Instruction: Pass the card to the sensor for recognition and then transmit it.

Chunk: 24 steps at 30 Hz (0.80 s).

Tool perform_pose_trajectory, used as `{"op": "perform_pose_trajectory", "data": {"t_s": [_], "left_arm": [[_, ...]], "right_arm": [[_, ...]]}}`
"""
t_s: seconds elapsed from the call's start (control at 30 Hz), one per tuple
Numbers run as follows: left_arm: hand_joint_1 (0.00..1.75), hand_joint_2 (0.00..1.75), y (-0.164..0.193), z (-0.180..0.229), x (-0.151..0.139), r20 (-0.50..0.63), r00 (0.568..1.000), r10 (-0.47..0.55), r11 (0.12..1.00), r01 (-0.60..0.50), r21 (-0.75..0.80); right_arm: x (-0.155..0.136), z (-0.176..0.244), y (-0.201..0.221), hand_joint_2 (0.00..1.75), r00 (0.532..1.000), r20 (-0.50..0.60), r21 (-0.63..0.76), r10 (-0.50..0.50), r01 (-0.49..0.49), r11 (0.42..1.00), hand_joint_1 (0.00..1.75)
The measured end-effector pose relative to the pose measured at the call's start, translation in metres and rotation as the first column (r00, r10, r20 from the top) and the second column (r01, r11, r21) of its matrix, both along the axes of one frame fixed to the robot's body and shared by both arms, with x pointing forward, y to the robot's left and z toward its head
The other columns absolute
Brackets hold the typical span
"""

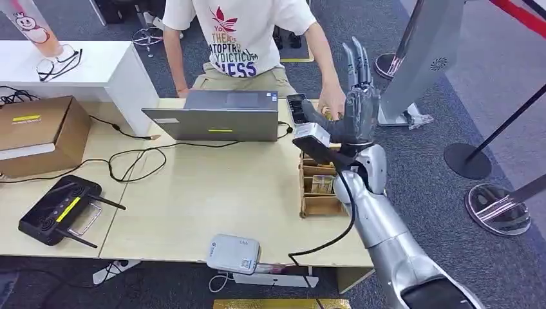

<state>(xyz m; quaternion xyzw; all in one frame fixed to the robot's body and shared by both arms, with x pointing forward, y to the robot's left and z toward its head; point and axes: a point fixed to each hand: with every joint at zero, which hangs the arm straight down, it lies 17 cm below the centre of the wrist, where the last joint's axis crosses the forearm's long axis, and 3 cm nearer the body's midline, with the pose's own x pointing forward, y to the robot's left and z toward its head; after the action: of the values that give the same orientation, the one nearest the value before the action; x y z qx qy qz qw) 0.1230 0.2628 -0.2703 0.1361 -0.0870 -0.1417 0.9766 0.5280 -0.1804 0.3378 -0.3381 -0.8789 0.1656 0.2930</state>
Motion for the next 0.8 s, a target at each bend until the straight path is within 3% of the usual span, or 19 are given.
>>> {"op": "perform_pose_trajectory", "data": {"t_s": [0.23, 0.73, 0.8], "left_arm": [[0.00, 0.00, 0.000, 0.000, -0.008, 0.030, 0.999, 0.042, 0.999, -0.043, 0.032], [0.00, 0.00, -0.001, -0.001, -0.015, 0.030, 0.996, 0.079, 0.996, -0.079, 0.027], [0.00, 0.00, -0.001, -0.001, -0.015, 0.029, 0.996, 0.079, 0.996, -0.080, 0.026]], "right_arm": [[-0.028, -0.039, -0.050, 1.75, 0.996, -0.014, -0.073, -0.087, 0.086, 0.994, 0.00], [-0.073, -0.098, -0.111, 1.75, 0.969, -0.099, -0.181, -0.225, 0.205, 0.962, 0.00], [-0.082, -0.107, -0.117, 1.75, 0.964, -0.116, -0.192, -0.239, 0.214, 0.958, 0.09]]}}
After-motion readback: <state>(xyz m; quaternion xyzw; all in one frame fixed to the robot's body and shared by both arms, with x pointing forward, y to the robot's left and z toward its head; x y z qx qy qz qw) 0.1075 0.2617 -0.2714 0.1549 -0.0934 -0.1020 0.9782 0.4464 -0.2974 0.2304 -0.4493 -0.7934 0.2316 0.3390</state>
